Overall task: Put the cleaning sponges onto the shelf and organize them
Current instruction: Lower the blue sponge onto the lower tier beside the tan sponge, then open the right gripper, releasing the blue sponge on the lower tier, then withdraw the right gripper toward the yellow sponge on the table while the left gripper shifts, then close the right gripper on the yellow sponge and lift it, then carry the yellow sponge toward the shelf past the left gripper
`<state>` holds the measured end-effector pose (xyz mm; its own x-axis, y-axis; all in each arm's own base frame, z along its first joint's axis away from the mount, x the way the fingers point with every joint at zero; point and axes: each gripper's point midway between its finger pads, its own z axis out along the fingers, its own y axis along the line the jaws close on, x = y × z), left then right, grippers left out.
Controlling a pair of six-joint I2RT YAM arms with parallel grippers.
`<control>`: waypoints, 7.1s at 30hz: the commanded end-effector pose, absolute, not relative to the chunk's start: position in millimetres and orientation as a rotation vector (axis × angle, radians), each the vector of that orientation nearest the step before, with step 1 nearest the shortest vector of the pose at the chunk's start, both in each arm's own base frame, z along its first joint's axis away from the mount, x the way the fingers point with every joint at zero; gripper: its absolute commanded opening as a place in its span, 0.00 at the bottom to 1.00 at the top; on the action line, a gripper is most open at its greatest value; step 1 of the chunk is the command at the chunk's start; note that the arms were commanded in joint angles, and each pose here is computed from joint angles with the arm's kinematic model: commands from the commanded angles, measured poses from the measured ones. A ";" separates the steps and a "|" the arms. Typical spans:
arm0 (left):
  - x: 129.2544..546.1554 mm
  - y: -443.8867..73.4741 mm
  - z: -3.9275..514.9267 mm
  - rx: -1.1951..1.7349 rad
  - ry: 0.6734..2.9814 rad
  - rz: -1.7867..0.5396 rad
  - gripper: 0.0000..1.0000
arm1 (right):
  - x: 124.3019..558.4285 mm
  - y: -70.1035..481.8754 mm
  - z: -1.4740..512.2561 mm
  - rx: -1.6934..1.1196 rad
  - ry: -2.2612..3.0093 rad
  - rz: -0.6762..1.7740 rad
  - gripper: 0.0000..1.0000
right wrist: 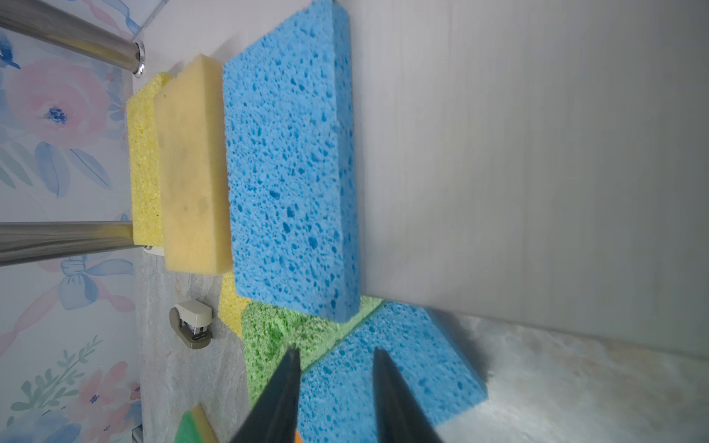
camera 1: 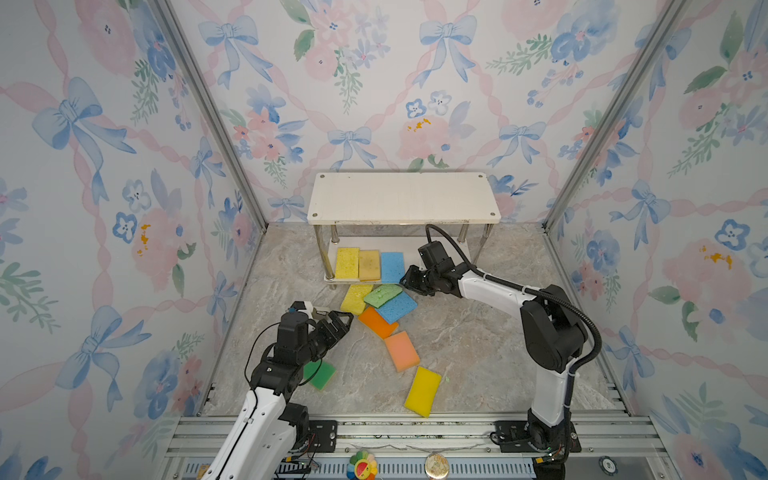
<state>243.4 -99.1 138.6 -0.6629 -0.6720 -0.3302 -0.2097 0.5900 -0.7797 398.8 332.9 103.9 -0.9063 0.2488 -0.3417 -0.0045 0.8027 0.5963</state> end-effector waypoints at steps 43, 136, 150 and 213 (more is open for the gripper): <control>238.6 -94.2 128.2 -0.667 2.250 -0.914 0.98 | 438.3 375.7 89.4 0.279 2.498 1.032 0.06; 240.1 -185.0 78.5 -0.226 2.665 -0.890 0.98 | 105.7 260.7 27.9 -0.145 3.103 0.533 0.22; 269.6 -211.1 136.0 -0.120 2.517 -1.031 0.98 | 155.0 214.1 106.5 -0.110 2.935 0.460 0.03; 314.4 -269.3 284.8 -0.297 1.923 -1.791 0.00 | 248.9 285.2 261.7 -0.051 2.429 1.293 0.66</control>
<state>316.5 -269.1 274.9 -0.8608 -0.4690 -0.1978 0.1457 0.1453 -0.9786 244.2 277.6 257.4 -0.9298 0.1304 -0.3441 -0.2019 0.6010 0.7733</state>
